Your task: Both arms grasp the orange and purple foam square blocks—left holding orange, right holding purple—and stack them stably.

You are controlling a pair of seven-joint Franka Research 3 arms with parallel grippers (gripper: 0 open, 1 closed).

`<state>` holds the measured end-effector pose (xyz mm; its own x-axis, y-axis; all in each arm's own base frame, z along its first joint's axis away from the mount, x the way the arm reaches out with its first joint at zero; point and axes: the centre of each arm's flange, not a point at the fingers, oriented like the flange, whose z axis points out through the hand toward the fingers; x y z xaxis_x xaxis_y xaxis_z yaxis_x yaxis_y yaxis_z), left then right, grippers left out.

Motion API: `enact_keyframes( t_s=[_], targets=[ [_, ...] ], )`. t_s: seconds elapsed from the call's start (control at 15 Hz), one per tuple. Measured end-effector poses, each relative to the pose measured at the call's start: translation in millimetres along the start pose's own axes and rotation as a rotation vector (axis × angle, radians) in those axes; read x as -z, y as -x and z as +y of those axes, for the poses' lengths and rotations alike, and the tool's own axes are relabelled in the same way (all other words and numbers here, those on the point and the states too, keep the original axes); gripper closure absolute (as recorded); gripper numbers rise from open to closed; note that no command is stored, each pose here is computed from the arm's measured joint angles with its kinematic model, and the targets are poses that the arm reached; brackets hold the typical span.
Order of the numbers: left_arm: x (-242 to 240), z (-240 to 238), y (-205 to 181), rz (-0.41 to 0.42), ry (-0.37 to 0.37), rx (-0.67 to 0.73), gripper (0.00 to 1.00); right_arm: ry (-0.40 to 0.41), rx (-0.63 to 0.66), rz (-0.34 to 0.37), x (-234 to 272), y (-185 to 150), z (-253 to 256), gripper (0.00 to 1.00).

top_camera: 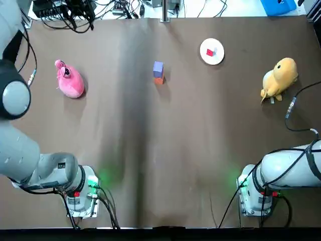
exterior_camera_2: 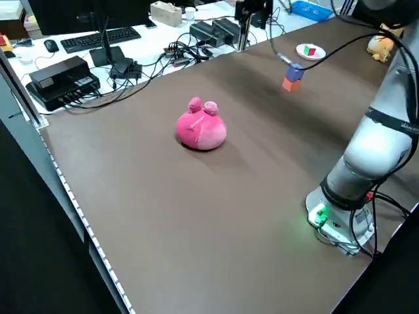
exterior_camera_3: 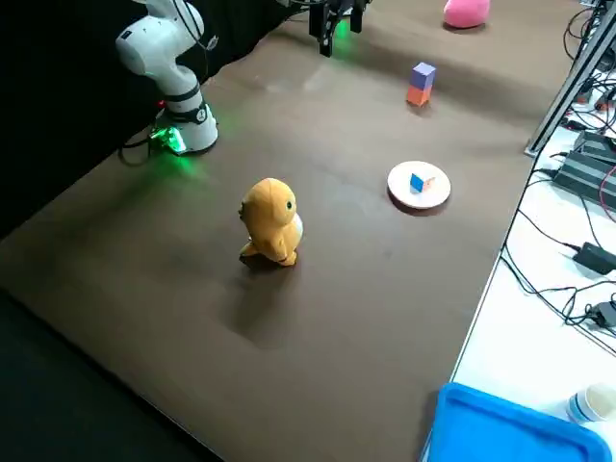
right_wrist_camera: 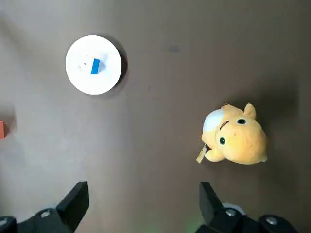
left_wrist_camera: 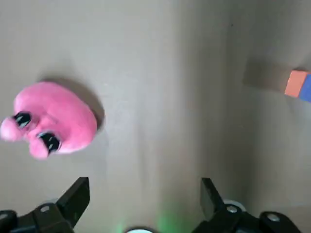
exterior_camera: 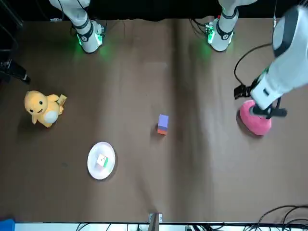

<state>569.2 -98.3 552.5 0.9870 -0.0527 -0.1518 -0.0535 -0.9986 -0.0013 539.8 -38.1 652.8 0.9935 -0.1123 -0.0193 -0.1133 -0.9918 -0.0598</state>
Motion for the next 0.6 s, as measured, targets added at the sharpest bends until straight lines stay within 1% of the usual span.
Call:
enact_keyframes(
  t_s=[0.2,0.33,0.6],
  targets=[
    [46,4,35,0.064,-0.016,0.081,0.0,-0.001,0.0,-0.004,0,0,0,0.0],
    [61,6,47,0.092,-0.019,0.119,0.0,-0.001,-0.001,-0.004,0,0,0,0.0],
    [56,5,34,0.136,-0.004,0.147,0.0,-0.001,0.001,-0.006,-1,1,-1,0.0]
  ],
)
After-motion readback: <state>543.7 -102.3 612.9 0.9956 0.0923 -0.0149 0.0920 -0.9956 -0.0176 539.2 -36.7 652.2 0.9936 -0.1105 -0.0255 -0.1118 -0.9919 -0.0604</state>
